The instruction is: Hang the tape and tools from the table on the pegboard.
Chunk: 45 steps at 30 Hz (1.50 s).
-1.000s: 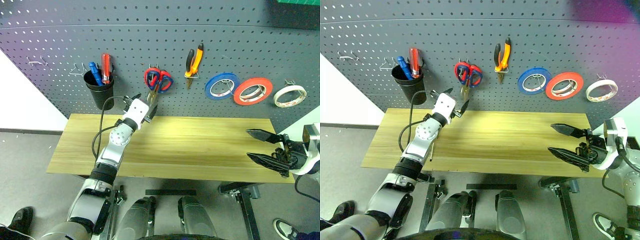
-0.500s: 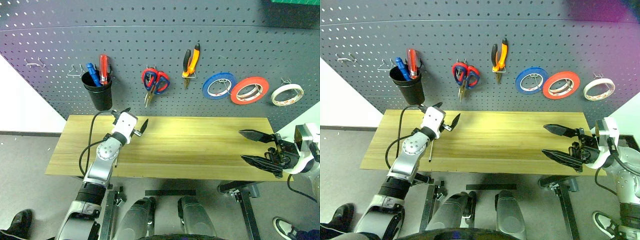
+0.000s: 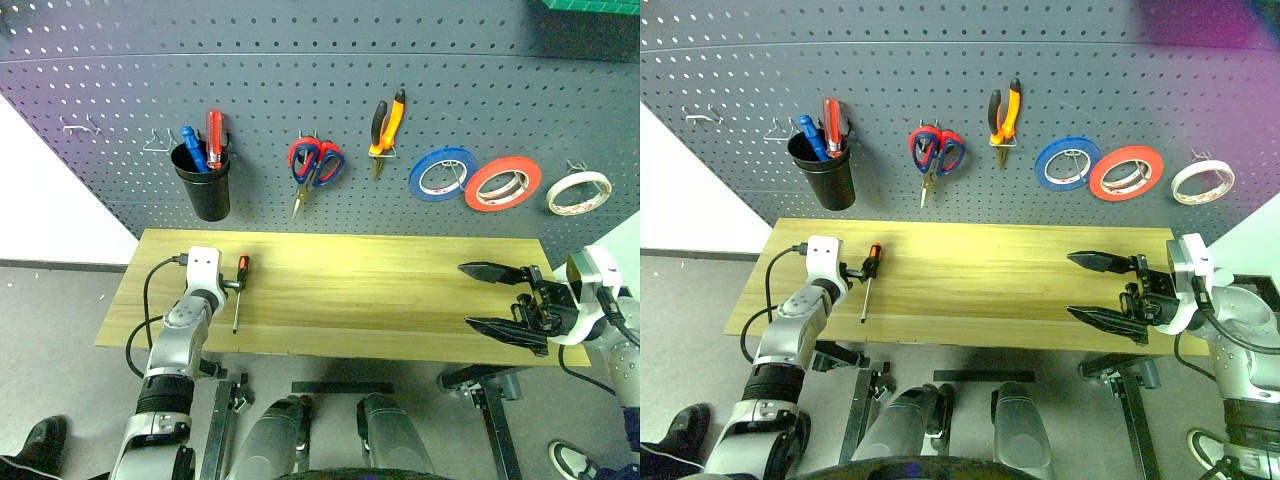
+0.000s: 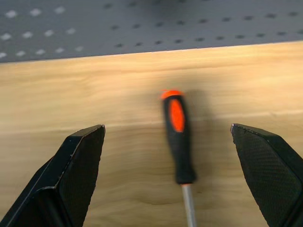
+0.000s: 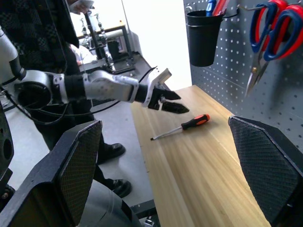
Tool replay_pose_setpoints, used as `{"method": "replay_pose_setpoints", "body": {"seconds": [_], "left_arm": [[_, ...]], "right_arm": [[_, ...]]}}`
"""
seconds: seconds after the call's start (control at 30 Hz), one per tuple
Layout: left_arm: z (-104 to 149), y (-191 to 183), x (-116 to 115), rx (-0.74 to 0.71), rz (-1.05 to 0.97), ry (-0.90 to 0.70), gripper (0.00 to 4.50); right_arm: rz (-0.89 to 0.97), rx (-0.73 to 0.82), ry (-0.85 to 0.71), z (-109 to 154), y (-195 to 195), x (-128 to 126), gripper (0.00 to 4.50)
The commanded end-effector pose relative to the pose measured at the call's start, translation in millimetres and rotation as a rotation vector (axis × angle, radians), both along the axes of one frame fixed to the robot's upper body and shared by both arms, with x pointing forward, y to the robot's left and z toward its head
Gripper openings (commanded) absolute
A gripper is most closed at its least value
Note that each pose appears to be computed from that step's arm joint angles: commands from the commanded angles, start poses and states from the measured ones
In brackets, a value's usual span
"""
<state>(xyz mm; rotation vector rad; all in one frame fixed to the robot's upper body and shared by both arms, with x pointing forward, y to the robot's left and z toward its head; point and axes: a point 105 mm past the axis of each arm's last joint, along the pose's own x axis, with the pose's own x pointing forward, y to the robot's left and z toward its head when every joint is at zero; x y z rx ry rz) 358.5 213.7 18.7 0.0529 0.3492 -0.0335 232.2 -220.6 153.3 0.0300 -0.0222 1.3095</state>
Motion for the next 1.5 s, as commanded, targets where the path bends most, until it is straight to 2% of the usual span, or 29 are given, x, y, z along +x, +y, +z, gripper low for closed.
{"method": "replay_pose_setpoints", "body": {"seconds": [0.03,0.27,0.6,0.7,1.03,1.33,1.4,1.5], "left_arm": [[8.8,1.3,9.3,-0.007,0.019,-0.009,4.47],[-6.2,-1.7,21.6,-0.052,0.036,0.077,4.47],[-22.9,-20.9,26.3,-0.050,-0.008,0.191,4.47],[-32.7,-17.1,21.1,0.023,0.003,0.253,3.88],[-41.9,-9.7,16.7,0.015,0.070,0.321,0.54],[-37.5,-18.8,18.1,-0.020,0.029,0.285,0.54],[-33.9,-19.4,18.3,0.023,0.012,0.263,0.54],[-13.9,-19.7,21.4,0.080,0.011,0.126,0.54]], "right_arm": [[0.018,-0.008,-0.053,9.8,3.6,-0.6,4.50],[0.010,-0.015,-0.054,11.9,3.3,0.6,4.50],[-0.012,-0.025,-0.044,10.9,1.9,-1.6,4.50],[-0.020,-0.028,-0.043,11.0,0.9,-2.2,4.50],[-0.044,-0.033,-0.048,13.8,-2.6,-0.8,4.50],[-0.046,-0.033,-0.049,14.0,-2.6,1.3,4.50],[-0.047,-0.033,-0.048,13.9,-3.0,1.9,4.50],[-0.050,-0.029,-0.046,13.6,-4.2,3.0,4.50]]}}
